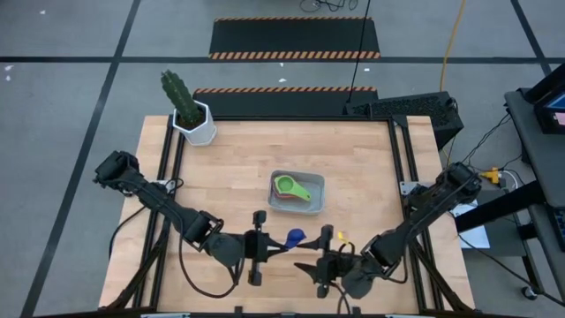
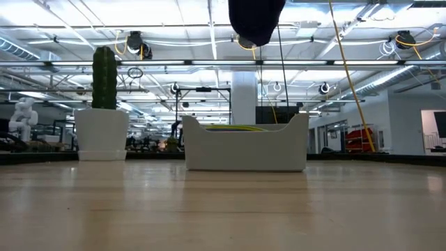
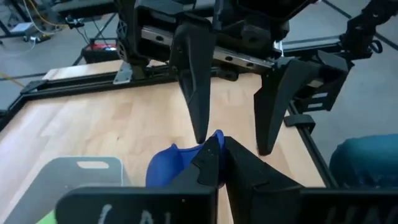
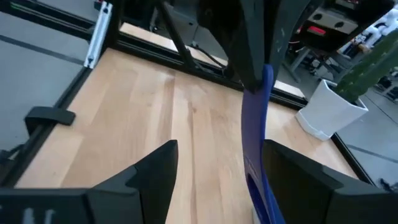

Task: Nest measuring cups in basket
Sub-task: Stack the dark blue measuring cup into the green measuring cup

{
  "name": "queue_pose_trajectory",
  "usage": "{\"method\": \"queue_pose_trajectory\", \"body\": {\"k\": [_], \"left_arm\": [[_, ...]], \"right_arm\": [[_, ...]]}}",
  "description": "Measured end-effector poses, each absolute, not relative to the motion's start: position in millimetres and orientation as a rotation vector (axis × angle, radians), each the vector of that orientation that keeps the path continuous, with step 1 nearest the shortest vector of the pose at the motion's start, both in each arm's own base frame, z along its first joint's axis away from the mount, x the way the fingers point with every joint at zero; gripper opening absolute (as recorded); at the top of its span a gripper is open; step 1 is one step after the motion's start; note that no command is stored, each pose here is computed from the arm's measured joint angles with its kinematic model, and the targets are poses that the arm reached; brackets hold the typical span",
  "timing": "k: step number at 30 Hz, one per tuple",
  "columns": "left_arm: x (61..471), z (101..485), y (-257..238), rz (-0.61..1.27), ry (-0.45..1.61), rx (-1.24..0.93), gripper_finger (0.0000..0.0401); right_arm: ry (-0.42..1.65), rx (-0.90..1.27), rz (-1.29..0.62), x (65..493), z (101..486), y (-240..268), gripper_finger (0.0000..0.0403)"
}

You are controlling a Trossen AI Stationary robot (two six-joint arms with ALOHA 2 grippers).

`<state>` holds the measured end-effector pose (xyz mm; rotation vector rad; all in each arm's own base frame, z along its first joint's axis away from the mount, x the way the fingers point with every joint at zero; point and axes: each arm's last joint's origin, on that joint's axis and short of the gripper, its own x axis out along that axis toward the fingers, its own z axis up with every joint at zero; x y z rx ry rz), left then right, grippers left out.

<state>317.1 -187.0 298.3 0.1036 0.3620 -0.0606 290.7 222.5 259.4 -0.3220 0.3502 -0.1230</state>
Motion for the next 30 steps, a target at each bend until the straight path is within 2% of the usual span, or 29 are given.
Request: {"method": "queue_pose_trajectory", "body": {"k": [12,16,21,26,30], "left_arm": [[316.7,295.7,-186.1,-0.085,0.392,0.110,0.0011],[317.3,296.5,-186.4,-0.109,0.387,0.102,0.0010],[317.1,296.1,-186.8,-0.127,0.393,0.097,0.0019],[317.8,298.0,-187.5,-0.138,0.373,0.112,0.0007],[318.2,299.2,-188.0,-0.149,0.361,0.113,0.0032]], "right_arm": [[0.349,-0.269,-0.162,299.8,256.4,214.5,0.0227],[0.353,-0.234,-0.185,304.1,253.9,209.7,0.0210],[0.352,-0.215,-0.164,305.0,254.0,209.7,0.0164],[0.351,-0.213,-0.151,304.2,254.3,211.2,0.0094],[0.348,-0.194,-0.109,305.4,255.1,212.1,0.0033]]}}
